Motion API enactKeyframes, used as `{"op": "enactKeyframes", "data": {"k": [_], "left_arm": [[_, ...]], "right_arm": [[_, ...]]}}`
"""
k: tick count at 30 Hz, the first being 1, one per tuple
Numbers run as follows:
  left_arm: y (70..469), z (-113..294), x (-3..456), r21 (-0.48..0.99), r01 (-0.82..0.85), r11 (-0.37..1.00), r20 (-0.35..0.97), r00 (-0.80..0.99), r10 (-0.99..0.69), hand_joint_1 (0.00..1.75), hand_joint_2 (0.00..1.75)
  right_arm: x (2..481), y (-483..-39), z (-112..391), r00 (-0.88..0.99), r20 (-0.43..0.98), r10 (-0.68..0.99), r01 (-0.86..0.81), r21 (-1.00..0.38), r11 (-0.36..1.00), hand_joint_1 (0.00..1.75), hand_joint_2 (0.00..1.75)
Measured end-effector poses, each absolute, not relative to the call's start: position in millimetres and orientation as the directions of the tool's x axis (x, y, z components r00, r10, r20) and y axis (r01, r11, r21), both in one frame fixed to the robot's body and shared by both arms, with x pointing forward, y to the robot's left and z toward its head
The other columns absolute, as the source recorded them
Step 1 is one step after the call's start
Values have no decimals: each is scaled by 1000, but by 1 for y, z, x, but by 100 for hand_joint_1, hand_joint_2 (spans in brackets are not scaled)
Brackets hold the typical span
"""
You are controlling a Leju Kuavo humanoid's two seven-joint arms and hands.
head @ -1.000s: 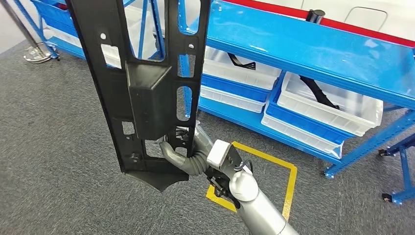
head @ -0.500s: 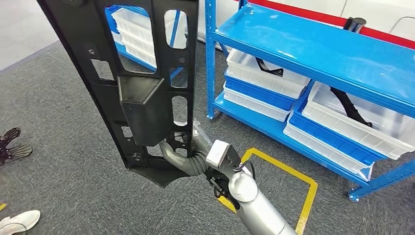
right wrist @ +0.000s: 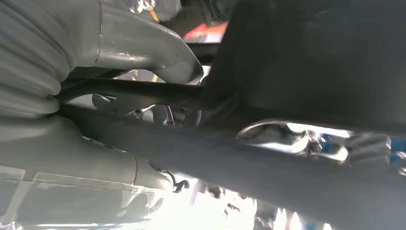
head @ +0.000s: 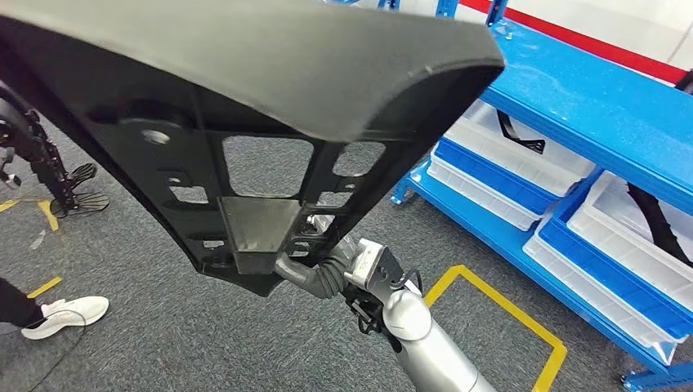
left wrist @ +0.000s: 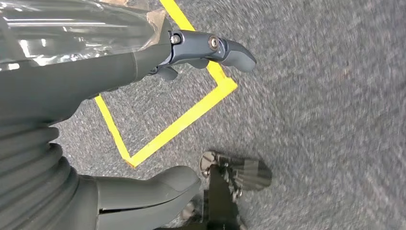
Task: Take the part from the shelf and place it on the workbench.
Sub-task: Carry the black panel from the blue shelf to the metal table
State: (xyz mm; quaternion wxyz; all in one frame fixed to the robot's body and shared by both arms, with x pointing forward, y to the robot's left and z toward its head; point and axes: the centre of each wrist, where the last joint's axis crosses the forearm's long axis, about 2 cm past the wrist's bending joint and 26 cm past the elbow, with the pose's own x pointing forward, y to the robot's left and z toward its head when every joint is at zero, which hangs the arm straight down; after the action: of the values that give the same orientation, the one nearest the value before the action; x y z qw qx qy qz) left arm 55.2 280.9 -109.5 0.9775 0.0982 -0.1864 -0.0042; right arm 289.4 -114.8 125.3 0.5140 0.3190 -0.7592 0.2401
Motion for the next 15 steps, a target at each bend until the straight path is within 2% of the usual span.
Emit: {"op": "enactKeyframes", "data": {"k": [15], "left_arm": [[280, -110, 51, 204, -13, 979, 354, 933, -62, 0, 175]], "right_arm": [[286, -111, 124, -260, 934, -246, -733, -24, 680, 175, 175]]}}
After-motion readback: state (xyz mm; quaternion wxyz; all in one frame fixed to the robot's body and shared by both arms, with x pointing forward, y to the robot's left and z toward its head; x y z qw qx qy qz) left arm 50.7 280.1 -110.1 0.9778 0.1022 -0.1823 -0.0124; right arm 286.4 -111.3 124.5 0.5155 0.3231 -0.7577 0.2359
